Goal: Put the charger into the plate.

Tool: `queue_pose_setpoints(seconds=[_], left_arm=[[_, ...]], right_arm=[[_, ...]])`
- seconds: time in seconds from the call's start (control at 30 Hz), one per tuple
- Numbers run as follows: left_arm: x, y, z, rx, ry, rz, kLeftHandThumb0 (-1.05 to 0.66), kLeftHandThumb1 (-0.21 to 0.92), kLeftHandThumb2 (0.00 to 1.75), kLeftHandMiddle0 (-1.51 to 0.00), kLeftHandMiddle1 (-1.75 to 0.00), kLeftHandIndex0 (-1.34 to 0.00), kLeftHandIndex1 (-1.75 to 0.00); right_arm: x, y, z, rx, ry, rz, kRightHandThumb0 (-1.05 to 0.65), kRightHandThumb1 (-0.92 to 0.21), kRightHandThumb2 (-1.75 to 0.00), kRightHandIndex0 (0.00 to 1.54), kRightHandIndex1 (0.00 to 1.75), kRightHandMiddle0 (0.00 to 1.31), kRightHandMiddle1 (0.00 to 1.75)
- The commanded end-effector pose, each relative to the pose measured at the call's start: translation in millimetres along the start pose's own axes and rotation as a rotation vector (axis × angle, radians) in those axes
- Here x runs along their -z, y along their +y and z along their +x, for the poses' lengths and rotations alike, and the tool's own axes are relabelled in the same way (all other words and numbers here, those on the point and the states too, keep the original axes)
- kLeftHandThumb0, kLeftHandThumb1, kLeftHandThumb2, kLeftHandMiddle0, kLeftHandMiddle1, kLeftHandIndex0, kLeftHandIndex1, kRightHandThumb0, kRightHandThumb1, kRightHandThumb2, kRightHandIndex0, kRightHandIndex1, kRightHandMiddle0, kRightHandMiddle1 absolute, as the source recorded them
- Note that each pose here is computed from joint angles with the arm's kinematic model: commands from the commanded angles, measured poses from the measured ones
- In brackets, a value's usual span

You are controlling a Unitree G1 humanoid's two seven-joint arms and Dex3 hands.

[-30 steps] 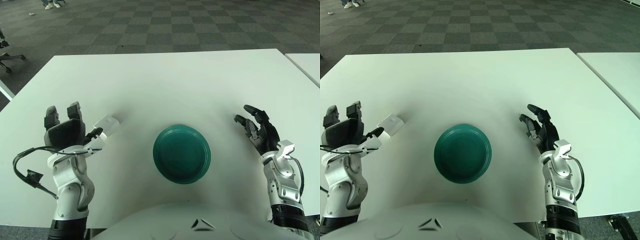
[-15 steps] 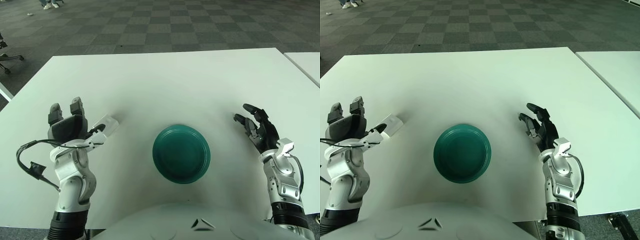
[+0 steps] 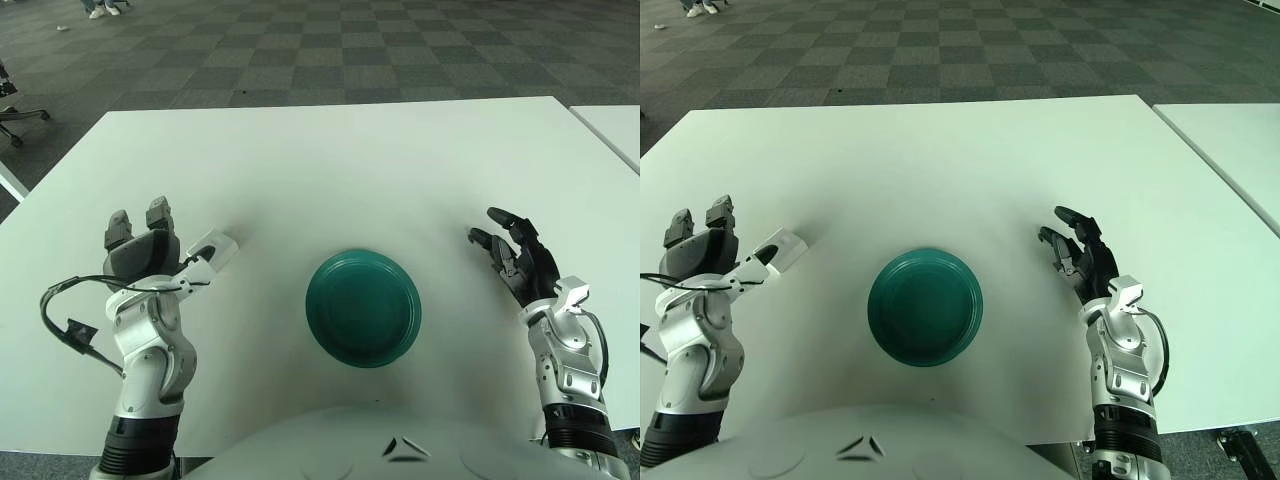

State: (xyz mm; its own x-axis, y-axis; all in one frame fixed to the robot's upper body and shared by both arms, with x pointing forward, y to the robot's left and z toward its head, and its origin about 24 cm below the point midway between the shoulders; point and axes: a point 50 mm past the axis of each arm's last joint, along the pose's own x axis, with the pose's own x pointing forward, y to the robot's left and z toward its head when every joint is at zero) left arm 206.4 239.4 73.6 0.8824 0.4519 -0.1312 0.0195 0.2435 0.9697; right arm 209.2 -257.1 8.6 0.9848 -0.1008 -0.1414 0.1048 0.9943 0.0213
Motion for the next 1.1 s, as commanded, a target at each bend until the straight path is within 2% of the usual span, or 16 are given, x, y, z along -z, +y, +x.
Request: queue_pose_setpoints(seconds=[0.0,0.23,0.4,0.7,1.07], left_arm=[[-3.2,4.2,2.5,-0.001,-0.015,-0.025,-1.05,0.92,0.72,-0.04,-0.01,0.00,-0.38],[-7.4,5.6,2.5,-0.015,-0.055,-0.070,-1.05,0.92,0.72,-0.19,-0.07,0.00,-0.65],[-9.7,5.0,2.2,-0.014,-0.068,-0.088,-1.05,0.92,0.72,-0.25,-0.09,0.00,-0.73],[-18.7,-1.5,2.5,0.012,-0.064,-0.102,-1.05,0.92,0.72,-0.27,-0.10,0.00,-0.84],[-25.4,-14.5,3.3,0.071,-0.057,-0.105,-1.05,0.92,0.73,-0.27,-0.09,0.00,-0.88]], right_arm=[[26.4,-3.2,-10.6,0.019,0.143,0.017,-0.78,-0.92,-0.40,0.15,0.50,0.00,0.86],[26.4,-3.4,-10.0,0.019,0.143,0.017,-0.78,-0.92,-0.40,0.14,0.50,0.00,0.86],[26.4,-3.4,-10.0,0.019,0.143,0.017,-0.78,-0.92,-0.40,0.14,0.51,0.00,0.86],[26.3,-2.6,-10.0,0.019,0.143,0.017,-0.78,-0.92,-0.41,0.14,0.52,0.00,0.86],[26.3,-1.3,-11.3,0.018,0.142,0.017,-0.78,-0.92,-0.41,0.13,0.52,0.00,0.86]])
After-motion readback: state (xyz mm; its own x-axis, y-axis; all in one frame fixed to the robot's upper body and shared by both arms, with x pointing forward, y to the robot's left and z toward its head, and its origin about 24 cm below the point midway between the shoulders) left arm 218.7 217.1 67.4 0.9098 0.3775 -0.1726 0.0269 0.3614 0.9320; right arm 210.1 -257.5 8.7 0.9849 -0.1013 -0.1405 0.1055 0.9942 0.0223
